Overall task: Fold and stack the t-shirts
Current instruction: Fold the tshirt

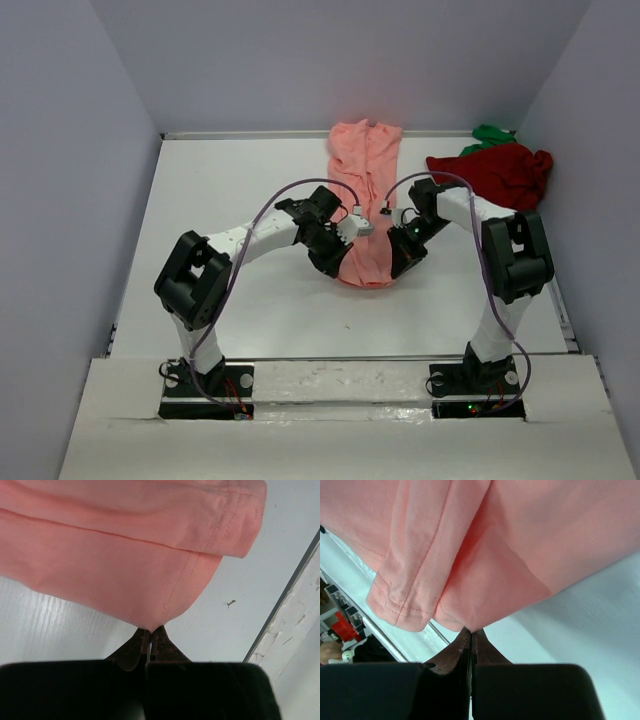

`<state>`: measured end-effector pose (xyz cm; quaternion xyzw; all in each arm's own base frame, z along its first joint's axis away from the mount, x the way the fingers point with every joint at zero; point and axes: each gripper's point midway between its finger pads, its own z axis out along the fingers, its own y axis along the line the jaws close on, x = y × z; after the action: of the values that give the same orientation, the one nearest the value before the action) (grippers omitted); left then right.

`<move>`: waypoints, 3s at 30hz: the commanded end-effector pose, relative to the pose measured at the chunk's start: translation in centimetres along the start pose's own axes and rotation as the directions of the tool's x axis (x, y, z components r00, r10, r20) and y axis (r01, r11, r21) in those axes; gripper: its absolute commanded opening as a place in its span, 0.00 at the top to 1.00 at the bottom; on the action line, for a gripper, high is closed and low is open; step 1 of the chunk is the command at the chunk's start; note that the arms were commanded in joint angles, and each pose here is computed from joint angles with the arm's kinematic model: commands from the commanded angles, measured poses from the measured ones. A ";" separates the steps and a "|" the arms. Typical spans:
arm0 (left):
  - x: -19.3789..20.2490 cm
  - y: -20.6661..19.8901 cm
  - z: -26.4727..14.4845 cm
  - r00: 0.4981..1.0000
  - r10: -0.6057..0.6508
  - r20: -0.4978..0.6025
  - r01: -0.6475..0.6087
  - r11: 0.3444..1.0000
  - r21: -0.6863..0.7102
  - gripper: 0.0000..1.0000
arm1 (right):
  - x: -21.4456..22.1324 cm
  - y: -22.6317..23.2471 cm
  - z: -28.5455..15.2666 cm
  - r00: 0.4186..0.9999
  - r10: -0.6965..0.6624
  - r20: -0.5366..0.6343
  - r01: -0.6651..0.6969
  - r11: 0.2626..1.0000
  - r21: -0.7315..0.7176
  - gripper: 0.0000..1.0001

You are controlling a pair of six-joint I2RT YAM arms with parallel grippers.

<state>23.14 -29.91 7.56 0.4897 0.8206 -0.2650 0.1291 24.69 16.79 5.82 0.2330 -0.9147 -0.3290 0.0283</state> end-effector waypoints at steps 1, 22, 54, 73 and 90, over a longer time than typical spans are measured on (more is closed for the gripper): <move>-1.3 -0.3 -2.1 0.998 0.044 0.039 -0.042 0.998 -0.044 1.00 | -1.6 1.1 -2.4 0.997 -0.046 0.055 0.044 0.999 0.024 1.00; -6.1 3.1 -2.8 0.995 0.062 0.082 -0.048 0.987 -0.156 1.00 | -5.6 1.1 -5.2 0.986 -0.121 0.114 0.109 0.988 0.106 1.00; -9.7 9.0 -5.7 0.978 -0.019 0.207 0.083 0.949 -0.304 1.00 | -13.1 -1.5 -8.8 0.936 -0.210 0.283 0.107 0.934 0.341 1.00; -14.5 13.9 -6.7 0.957 0.007 0.289 0.117 0.905 -0.408 1.00 | -17.0 -4.2 -9.1 0.919 -0.222 0.327 0.083 0.917 0.389 1.00; -14.6 16.7 -6.4 0.962 0.021 0.273 0.115 0.873 -0.475 1.00 | -21.1 -7.3 -12.0 0.869 -0.269 0.415 0.013 0.851 0.525 1.00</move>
<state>43.36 -30.74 12.13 0.3827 0.8591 -0.1276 0.3150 45.20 15.34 11.03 0.2293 -0.9352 -0.1576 -0.2191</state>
